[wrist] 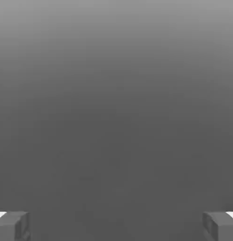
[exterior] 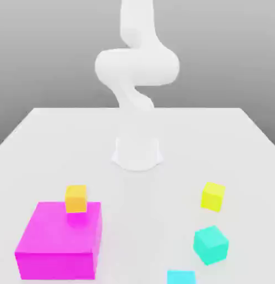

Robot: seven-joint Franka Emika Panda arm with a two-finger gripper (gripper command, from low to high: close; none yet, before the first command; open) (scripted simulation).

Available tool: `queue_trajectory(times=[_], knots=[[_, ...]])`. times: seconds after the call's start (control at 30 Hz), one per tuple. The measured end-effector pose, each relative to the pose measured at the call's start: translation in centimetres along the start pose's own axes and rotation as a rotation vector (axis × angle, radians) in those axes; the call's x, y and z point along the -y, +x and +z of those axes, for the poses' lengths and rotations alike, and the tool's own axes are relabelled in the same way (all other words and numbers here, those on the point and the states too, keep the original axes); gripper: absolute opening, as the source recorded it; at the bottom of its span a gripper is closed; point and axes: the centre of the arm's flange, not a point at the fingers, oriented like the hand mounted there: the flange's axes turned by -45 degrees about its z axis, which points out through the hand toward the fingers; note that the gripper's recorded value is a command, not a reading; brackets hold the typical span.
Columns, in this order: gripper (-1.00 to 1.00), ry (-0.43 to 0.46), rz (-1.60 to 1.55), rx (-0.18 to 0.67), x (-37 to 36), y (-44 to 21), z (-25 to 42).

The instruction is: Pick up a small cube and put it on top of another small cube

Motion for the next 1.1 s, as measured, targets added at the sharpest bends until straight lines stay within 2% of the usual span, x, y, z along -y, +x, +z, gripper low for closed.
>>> queue_trajectory(times=[0.17,0.33,0.5,0.67,0.83,1.1], knots=[[0.0,0.027,0.105,0.185,6.9,-6.5,11.4],[0.0,0.003,0.209,0.368,12.1,-16.2,19.7],[0.0,-0.068,0.303,0.532,15.0,-27.5,24.5],[0.0,-0.181,0.382,0.67,15.3,-39.0,26.1],[0.0,-0.215,0.407,0.691,15.3,-42.0,27.3],[0.0,-0.21,0.406,0.689,15.5,-44.0,29.5]])
